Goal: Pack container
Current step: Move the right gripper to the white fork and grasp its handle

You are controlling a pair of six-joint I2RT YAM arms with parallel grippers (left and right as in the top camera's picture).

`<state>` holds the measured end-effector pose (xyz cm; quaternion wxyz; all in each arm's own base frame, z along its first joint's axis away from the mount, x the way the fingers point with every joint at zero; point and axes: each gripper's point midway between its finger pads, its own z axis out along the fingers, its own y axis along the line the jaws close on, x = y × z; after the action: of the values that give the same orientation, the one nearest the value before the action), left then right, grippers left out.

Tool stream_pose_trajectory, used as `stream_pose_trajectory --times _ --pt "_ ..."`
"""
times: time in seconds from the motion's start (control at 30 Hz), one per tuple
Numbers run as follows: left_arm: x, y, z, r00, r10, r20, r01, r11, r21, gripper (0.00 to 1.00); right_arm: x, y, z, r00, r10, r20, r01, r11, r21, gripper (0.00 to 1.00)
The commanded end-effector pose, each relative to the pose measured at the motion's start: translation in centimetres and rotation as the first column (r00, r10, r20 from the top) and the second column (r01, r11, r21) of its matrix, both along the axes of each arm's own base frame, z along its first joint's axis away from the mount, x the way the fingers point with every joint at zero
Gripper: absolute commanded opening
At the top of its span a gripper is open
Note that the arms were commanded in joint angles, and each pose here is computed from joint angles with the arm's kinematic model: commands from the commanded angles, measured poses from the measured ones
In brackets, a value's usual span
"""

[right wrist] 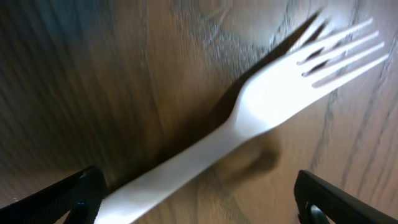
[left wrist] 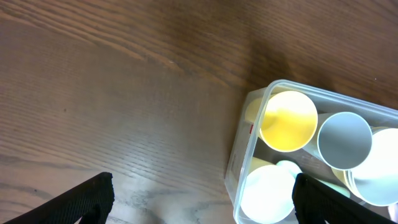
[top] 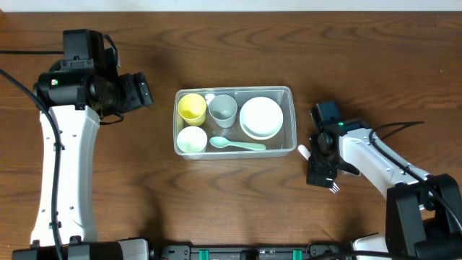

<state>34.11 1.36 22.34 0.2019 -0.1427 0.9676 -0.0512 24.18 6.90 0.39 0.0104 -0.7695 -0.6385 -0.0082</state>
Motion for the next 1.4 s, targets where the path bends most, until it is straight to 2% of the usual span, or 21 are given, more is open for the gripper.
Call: stream_pose_trajectory --times 0.0,0.4,0.6,0.83,0.97,1.07,1.17,1.37 --pt "-0.1 0.2 -0.5 1.000 0.017 -0.019 -0.017 1.000 0.001 0.92 -0.2 -1.1 -0.3 1.000 -0.027 0.003 0.027 0.997 -0.066 0.97" --pt "-0.1 0.2 -0.5 1.000 0.017 -0.019 -0.017 1.000 0.001 0.92 -0.5 -1.2 -1.5 0.999 -0.031 0.016 0.032 0.998 -0.059 0.97" --pt "-0.1 0.2 -0.5 1.000 0.017 -0.019 -0.017 1.000 0.001 0.92 -1.0 -1.3 -2.3 0.999 -0.031 0.020 0.032 0.998 -0.055 0.93" --pt "-0.1 0.2 -0.5 1.000 0.017 -0.019 -0.017 1.000 0.001 0.92 -1.4 -1.1 -2.8 0.999 -0.031 0.017 0.032 0.999 -0.040 0.81" --pt "-0.1 0.2 -0.5 1.000 0.017 -0.019 -0.017 1.000 0.001 0.92 -1.4 -1.1 -2.8 0.999 -0.031 0.017 0.032 0.999 -0.041 0.63" --pt "-0.1 0.2 -0.5 1.000 0.017 -0.019 -0.017 1.000 0.001 0.92 -1.4 -1.1 -2.8 0.999 -0.031 0.017 0.032 0.999 -0.041 0.54" --pt "-0.1 0.2 -0.5 1.000 0.017 -0.019 -0.017 1.000 0.001 0.92 -1.4 -1.1 -2.8 0.999 -0.031 0.016 0.032 0.999 -0.041 0.52" --pt "-0.1 0.2 -0.5 1.000 0.017 -0.019 -0.017 1.000 0.001 0.92 -1.4 -1.1 -2.8 0.999 -0.031 0.016 0.032 0.999 -0.041 0.40"
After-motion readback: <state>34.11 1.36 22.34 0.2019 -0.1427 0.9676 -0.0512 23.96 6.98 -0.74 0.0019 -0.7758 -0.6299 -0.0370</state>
